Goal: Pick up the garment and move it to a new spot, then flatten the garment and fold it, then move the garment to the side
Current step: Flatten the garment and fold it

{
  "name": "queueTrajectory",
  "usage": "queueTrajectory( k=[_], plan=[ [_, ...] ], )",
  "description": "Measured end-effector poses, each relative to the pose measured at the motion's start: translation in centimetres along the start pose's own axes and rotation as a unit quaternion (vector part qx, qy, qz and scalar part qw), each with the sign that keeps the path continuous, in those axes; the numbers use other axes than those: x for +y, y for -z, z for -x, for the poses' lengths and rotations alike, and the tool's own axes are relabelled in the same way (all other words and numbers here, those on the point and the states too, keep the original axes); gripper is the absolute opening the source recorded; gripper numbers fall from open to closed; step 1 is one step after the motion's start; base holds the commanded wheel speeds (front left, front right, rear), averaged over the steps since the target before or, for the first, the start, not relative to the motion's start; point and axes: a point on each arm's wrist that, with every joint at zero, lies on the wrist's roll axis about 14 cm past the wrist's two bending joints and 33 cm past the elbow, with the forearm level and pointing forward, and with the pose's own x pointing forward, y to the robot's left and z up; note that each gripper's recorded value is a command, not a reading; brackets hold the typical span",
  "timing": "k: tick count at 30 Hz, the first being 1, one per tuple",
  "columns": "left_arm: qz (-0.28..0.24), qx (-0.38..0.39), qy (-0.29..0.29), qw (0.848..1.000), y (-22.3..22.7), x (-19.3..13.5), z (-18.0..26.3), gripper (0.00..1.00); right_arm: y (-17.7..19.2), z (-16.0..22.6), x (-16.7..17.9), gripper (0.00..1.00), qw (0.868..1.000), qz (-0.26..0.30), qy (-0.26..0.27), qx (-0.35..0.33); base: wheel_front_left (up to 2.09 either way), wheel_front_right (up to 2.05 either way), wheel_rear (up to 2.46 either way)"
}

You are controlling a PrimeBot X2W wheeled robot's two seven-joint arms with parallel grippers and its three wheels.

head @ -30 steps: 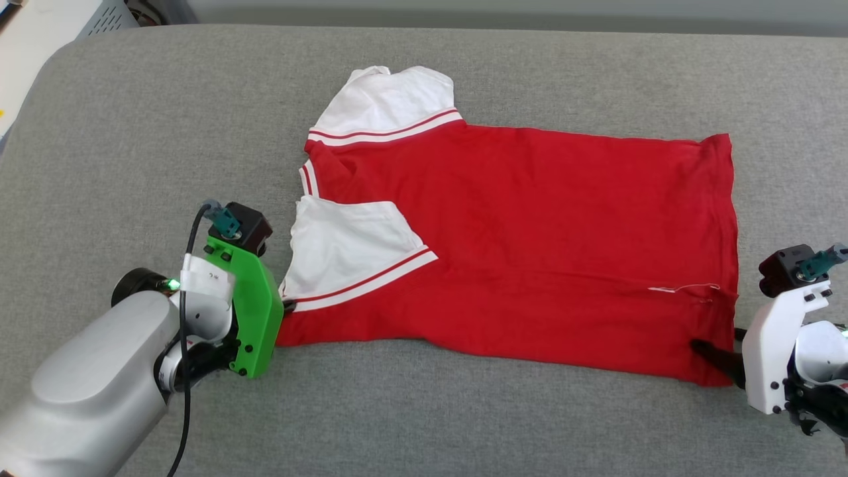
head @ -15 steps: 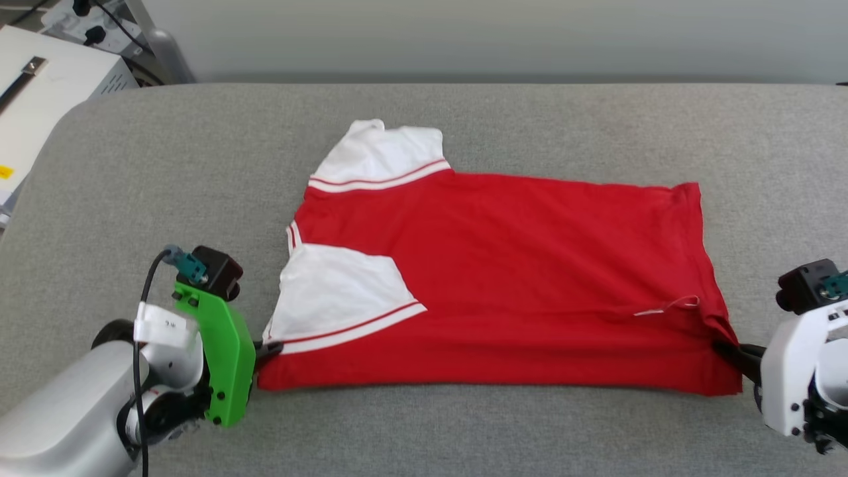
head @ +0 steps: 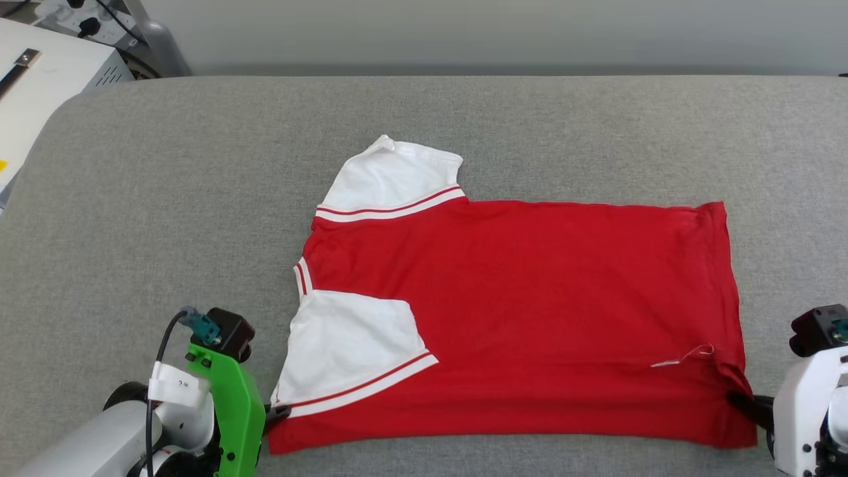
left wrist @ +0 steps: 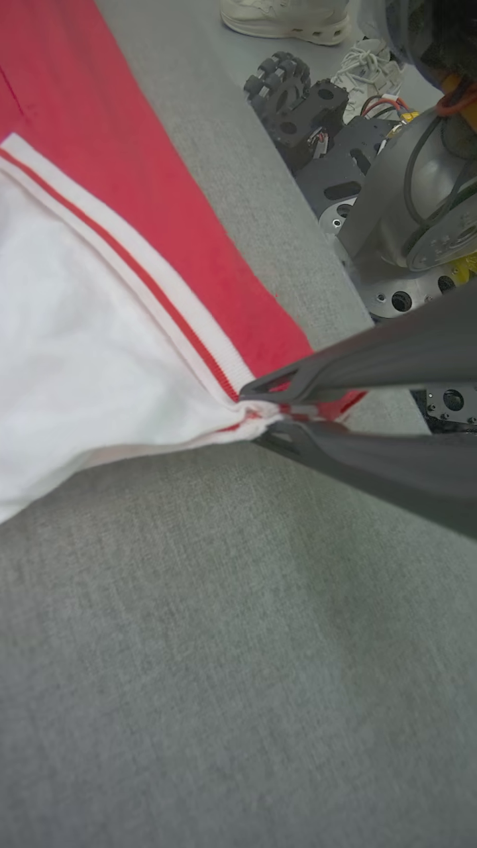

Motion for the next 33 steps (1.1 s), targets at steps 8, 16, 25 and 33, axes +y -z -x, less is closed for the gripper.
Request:
queueTrajectory(
  k=[8, 16, 25, 33],
  plan=[
    [0.031, 0.014, -0.017, 0.999, 1.5, 1.6, -1.7, 0.66, 2.3, -2.4, -0.3, 0.42, 0.999, -0.026, 0.008, 0.027, 0.0, 0.0, 0.0],
    [0.003, -0.067, -0.066, 0.996, -2.2, 4.3, 1.4, 1.0, -2.9, -0.8, -0.4, 1.0, 0.993, 0.0, 0.025, -0.117, 0.0, 0.0, 0.0],
    [-0.086, -0.28, -0.113, 0.949, -17.2, 4.6, 6.5, 1.0, -13.1, 4.7, 0.5, 1.0, 0.917, 0.017, 0.061, -0.394, 0.0, 0.0, 0.0],
    [-0.124, -0.305, -0.089, 0.94, -24.5, 2.9, 4.6, 1.0, -14.5, 4.7, 0.8, 1.0, 0.885, 0.01, 0.079, -0.459, 0.0, 0.0, 0.0]
  ],
)
